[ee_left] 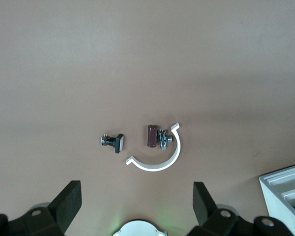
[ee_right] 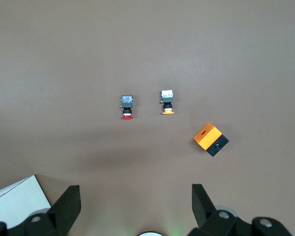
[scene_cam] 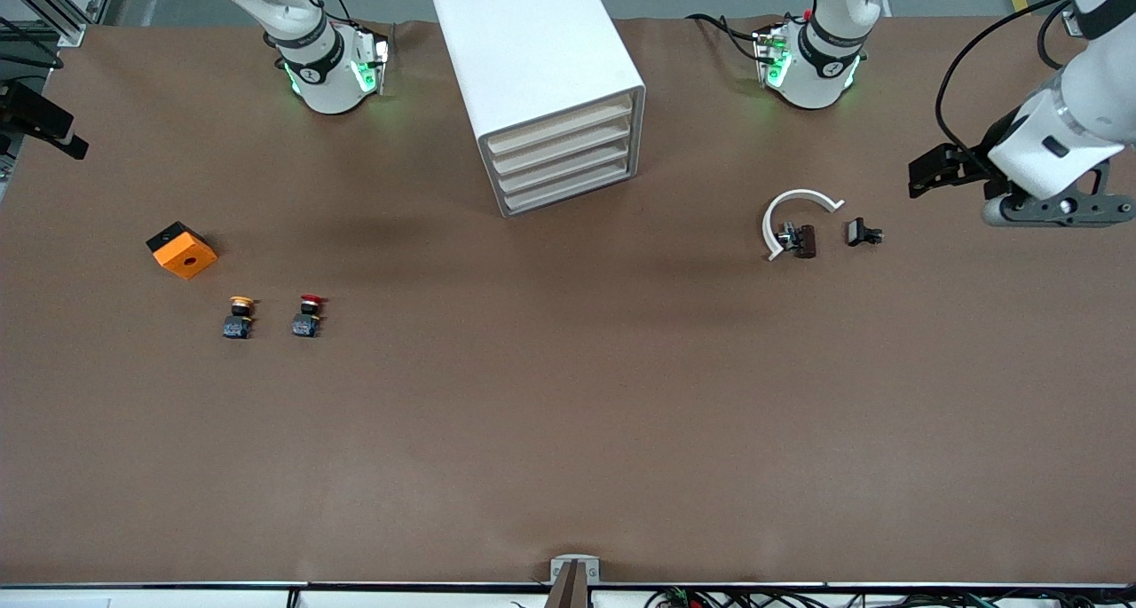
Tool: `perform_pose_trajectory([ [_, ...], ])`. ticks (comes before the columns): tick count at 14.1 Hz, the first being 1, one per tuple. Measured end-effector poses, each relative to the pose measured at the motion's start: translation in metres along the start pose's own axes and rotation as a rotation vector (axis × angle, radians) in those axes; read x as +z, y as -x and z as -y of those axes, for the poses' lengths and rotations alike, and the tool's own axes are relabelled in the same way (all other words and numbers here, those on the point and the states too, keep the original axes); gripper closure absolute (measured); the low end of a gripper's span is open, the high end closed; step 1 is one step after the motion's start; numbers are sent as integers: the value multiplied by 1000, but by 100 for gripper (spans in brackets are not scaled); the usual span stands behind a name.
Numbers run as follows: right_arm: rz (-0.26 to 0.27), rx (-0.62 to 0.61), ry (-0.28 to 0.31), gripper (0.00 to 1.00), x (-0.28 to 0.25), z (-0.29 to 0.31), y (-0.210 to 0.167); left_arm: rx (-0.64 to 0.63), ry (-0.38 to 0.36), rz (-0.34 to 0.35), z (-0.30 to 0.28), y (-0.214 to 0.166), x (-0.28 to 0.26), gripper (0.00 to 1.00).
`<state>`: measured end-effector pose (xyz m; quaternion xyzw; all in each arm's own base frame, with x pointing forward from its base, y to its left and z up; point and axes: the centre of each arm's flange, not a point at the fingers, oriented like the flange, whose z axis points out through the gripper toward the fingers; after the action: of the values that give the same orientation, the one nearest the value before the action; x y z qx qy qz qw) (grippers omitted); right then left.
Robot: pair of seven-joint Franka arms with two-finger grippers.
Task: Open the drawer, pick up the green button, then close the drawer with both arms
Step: 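Move the left gripper from rest toward the white drawer cabinet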
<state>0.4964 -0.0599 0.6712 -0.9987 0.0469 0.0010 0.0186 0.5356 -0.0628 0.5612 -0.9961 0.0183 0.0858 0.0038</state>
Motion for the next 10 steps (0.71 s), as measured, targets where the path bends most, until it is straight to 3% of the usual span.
perform_pose_trajectory([
  [4,-10,-8,2,0,-1,3,-1,-7,-13,92,-27,-35,60,0],
  [10,-18,-16,3,0,-2,3,-1,-166,-12,102,-94,-77,140,0],
])
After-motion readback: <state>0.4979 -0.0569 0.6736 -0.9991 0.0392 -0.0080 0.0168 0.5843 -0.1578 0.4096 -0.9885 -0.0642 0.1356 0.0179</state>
